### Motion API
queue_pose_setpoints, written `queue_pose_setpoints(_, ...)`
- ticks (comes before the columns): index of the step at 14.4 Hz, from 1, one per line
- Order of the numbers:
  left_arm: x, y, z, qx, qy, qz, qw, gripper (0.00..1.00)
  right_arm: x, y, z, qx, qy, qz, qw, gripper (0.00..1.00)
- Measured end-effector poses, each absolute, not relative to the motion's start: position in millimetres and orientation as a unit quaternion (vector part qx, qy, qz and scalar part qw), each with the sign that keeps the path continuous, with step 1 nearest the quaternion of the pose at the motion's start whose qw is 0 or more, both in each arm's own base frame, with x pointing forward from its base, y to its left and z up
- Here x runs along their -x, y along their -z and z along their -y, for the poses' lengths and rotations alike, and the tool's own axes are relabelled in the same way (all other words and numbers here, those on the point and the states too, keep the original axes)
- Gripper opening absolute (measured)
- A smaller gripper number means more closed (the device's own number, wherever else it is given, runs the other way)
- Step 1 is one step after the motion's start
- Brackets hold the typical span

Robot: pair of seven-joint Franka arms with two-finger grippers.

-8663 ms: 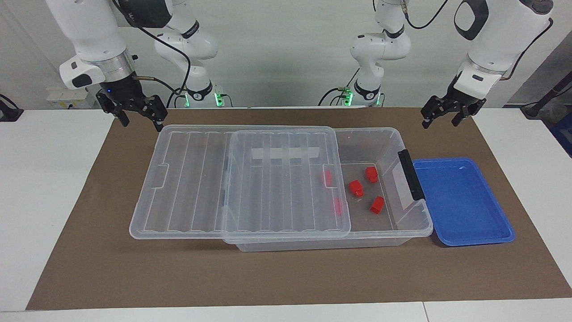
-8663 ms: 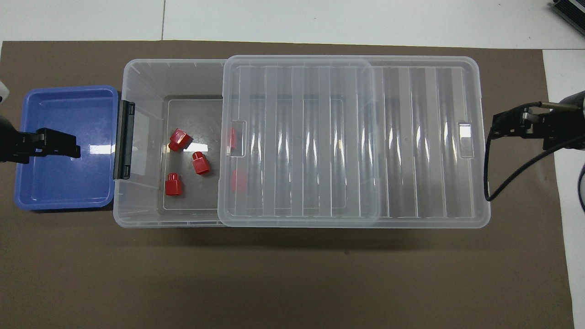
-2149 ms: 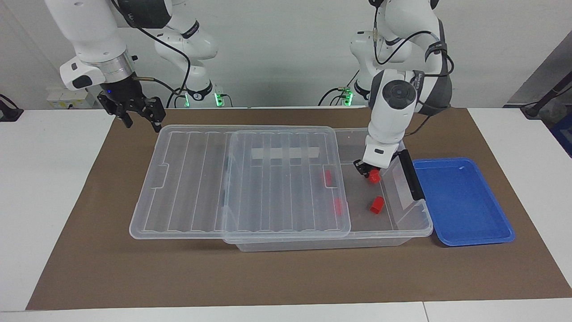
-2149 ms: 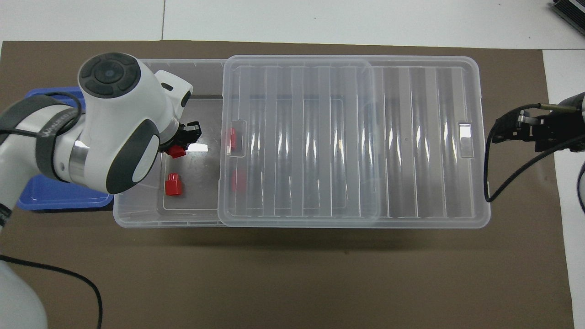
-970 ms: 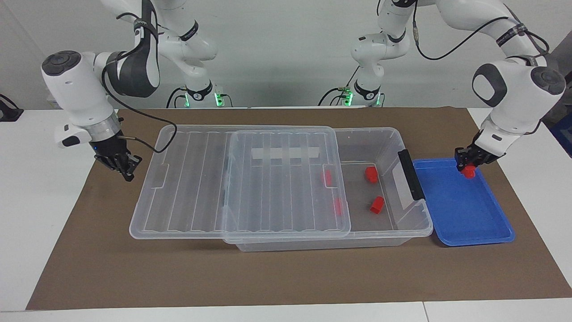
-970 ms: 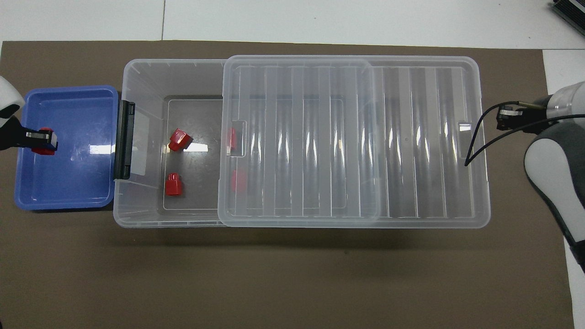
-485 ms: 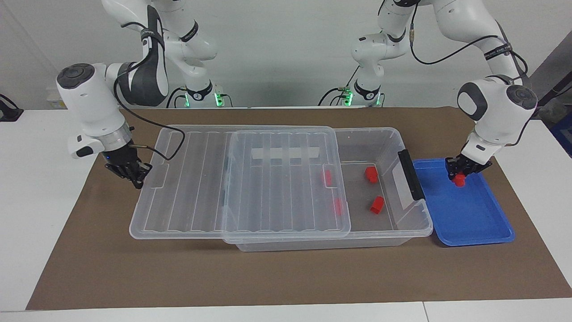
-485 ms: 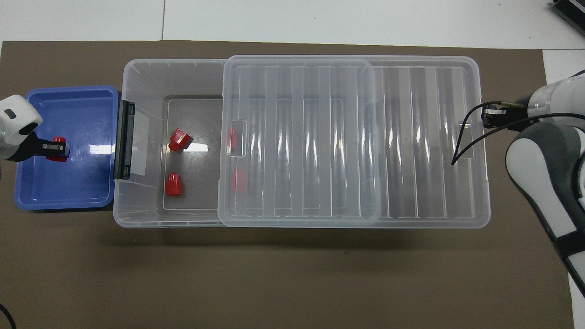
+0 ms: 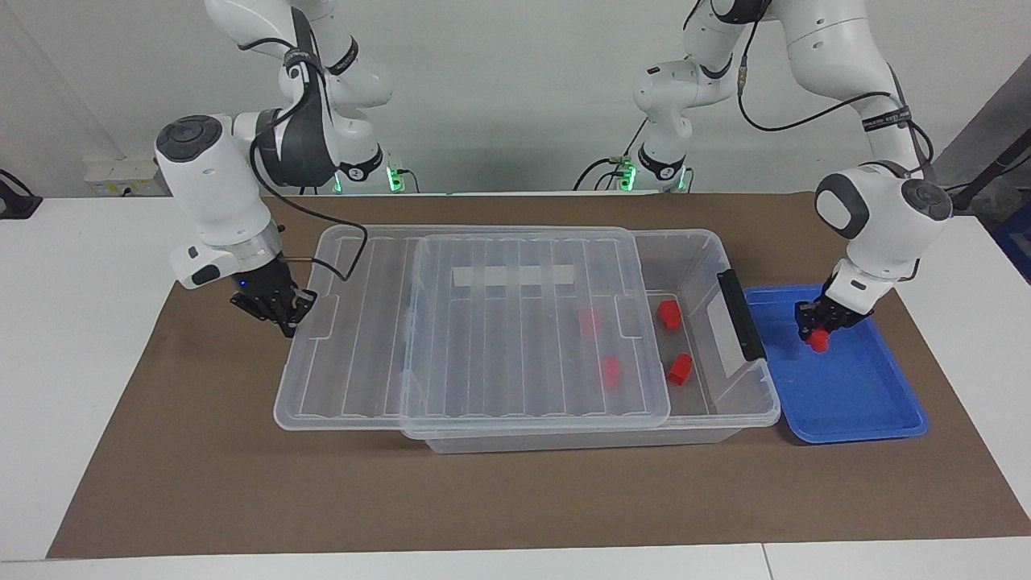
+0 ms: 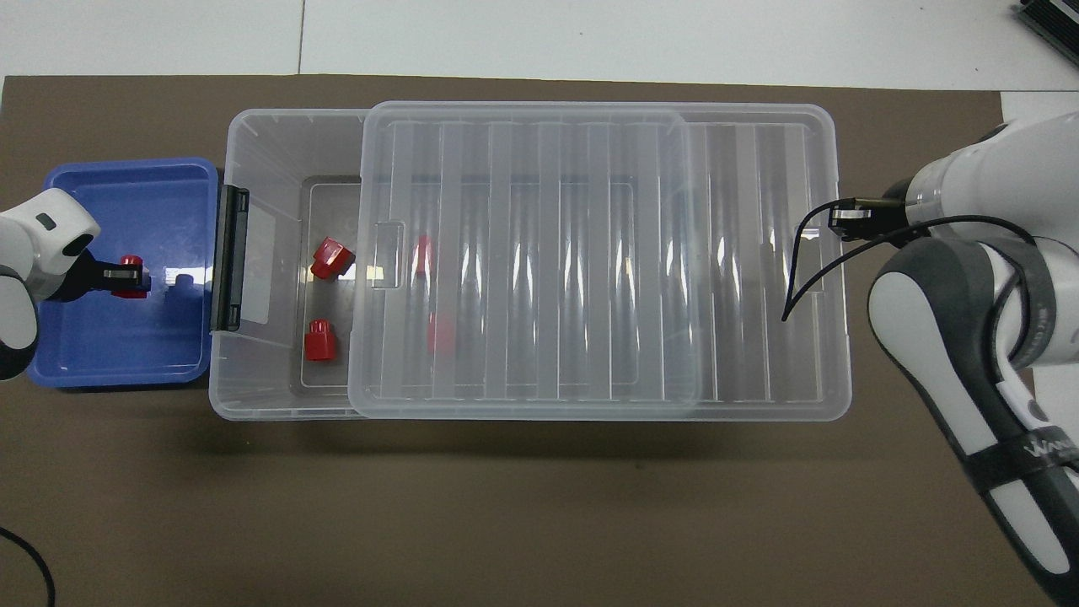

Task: Place red block in blue tray from box
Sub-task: 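Lower the block into the tray while the right gripper reaches the lid, then slide the lid shut with the right gripper while the left gripper releases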

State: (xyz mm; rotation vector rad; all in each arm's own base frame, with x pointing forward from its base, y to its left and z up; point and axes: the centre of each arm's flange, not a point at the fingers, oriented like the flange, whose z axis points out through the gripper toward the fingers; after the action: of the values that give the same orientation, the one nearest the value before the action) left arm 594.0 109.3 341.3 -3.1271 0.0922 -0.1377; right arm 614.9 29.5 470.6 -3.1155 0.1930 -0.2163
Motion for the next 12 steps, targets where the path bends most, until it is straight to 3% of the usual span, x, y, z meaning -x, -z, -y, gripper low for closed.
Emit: queue_pose_setpoints(12, -588, -302, -105, 0.998, 0.060, -0.031, 0.009, 0.34, -604, -470, -113, 0.998, 0.061, 0.013, 0.015, 0.01)
